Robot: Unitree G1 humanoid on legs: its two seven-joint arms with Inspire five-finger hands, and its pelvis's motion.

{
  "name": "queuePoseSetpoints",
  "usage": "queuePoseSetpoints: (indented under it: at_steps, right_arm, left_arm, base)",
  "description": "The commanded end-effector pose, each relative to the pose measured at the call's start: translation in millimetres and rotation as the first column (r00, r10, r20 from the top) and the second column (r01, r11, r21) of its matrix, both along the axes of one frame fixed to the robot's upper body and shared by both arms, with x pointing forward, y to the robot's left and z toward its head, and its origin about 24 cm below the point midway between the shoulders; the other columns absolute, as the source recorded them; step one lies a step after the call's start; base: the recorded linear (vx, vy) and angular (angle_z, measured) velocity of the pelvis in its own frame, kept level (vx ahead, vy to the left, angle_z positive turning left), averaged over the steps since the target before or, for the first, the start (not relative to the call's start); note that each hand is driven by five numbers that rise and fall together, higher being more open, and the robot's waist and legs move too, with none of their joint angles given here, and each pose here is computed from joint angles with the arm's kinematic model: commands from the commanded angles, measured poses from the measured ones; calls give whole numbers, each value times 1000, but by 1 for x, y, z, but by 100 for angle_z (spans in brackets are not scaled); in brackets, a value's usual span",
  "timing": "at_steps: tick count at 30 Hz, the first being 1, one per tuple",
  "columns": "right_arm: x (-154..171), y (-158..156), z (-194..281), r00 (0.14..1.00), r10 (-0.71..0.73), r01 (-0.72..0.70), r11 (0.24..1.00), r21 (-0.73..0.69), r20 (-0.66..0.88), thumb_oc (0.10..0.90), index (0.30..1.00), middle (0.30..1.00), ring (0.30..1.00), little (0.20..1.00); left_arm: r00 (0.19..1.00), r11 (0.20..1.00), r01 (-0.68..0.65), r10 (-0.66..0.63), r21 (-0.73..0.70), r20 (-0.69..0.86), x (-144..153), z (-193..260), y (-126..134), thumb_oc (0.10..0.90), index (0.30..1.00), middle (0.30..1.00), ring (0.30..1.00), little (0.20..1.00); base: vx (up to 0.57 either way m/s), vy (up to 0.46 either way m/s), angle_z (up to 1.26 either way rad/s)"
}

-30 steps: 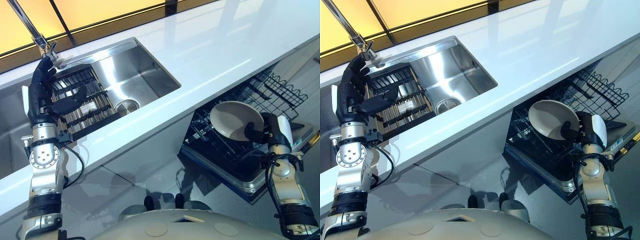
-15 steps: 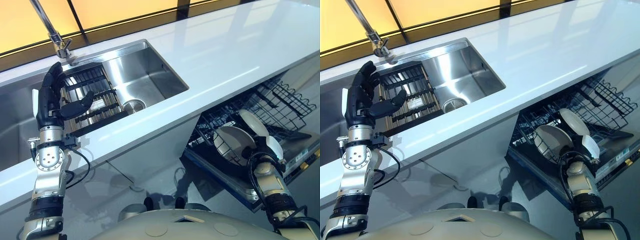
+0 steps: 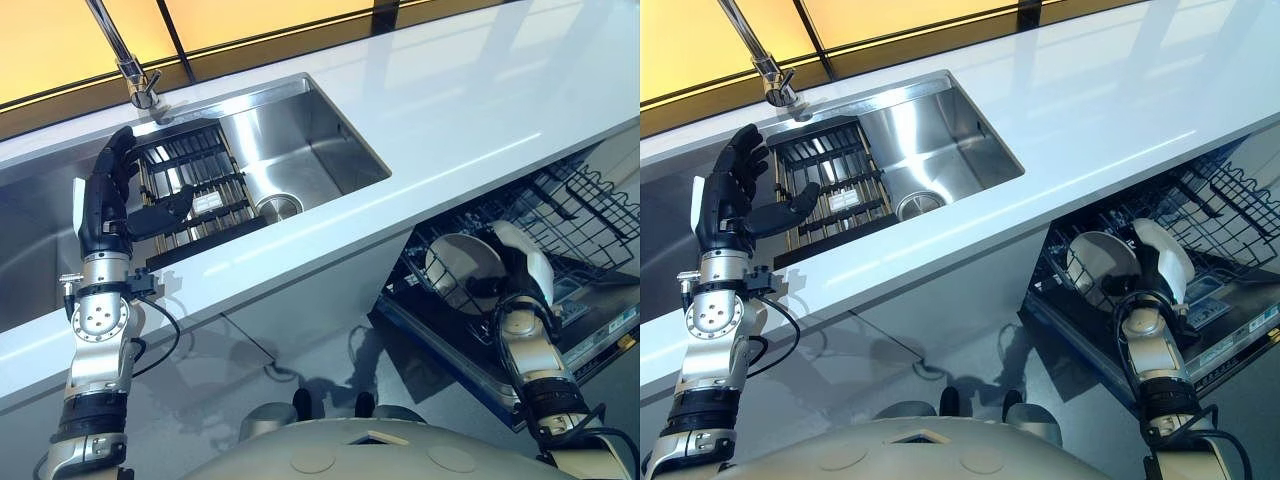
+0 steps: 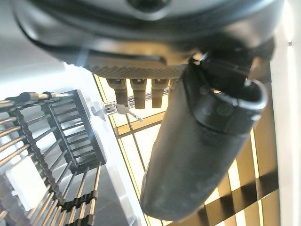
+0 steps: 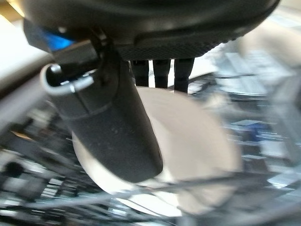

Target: Pick up plates and place into dishwasher.

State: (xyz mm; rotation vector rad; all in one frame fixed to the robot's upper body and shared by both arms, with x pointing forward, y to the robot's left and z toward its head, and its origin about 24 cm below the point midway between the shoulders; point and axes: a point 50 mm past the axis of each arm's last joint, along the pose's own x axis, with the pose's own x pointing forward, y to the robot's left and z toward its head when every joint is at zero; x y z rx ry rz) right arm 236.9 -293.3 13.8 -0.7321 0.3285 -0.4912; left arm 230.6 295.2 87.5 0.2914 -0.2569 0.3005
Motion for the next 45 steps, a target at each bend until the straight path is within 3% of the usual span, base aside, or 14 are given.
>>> queuePoseSetpoints:
  at_steps: [1,4,11,15,17,21,29,33,39,45]
  right_arm:
    - [18,-4,92,851,54,28,989,-149,522,800,900,900,900,900]
    - [6,-8,100,795,34,53,991,-125,606,800,900,900,900,900]
    - [-24,-30,91,754,-87,135,991,-24,651,800,900,900,900,900]
    - [-39,-41,71,699,-290,168,955,244,654,800,900,900,900,900]
    - [-46,-47,57,656,-406,204,907,368,637,800,900,900,900,900]
    - [-61,-54,13,675,-577,249,765,594,459,800,900,900,900,900]
    - [-62,-43,-40,732,-618,85,501,861,288,800,900,900,900,900]
    - [-58,-45,-41,763,-574,49,511,858,298,800,900,900,900,900]
    - [-56,-53,-40,797,-524,91,596,798,300,800,900,900,900,900]
    - [-50,-53,-25,816,-458,135,744,655,352,800,900,900,900,900]
  left_arm:
    - [983,994,5,-24,108,184,7,47,6,800,900,900,900,900]
    - [984,995,-5,-13,102,175,3,44,10,800,900,900,900,900]
    - [985,995,-24,7,99,172,-12,38,21,800,900,900,900,900]
    - [984,994,-44,26,96,178,-18,35,27,800,900,900,900,900]
    - [983,994,-54,36,92,179,-19,32,30,800,900,900,900,900]
    - [984,994,-65,49,86,172,-19,33,33,800,900,900,900,900]
    - [988,995,-50,38,81,151,-14,33,36,800,900,900,900,900]
    - [988,996,-40,28,78,151,-12,34,31,800,900,900,900,900]
    - [990,997,-21,9,80,143,-9,35,23,800,900,900,900,900]
    - [990,998,-30,23,53,138,-10,31,19,800,900,900,900,900]
  base:
    - [-6,-28,-6]
    - [-1,-28,-7]
    - [-3,-30,-13]
    - [-25,-24,-10]
    - [-10,-12,-9]
    - [-3,-11,-9]
    - [17,-31,-1]
    - [26,-6,2]
    - [34,4,6]
    - [42,34,7]
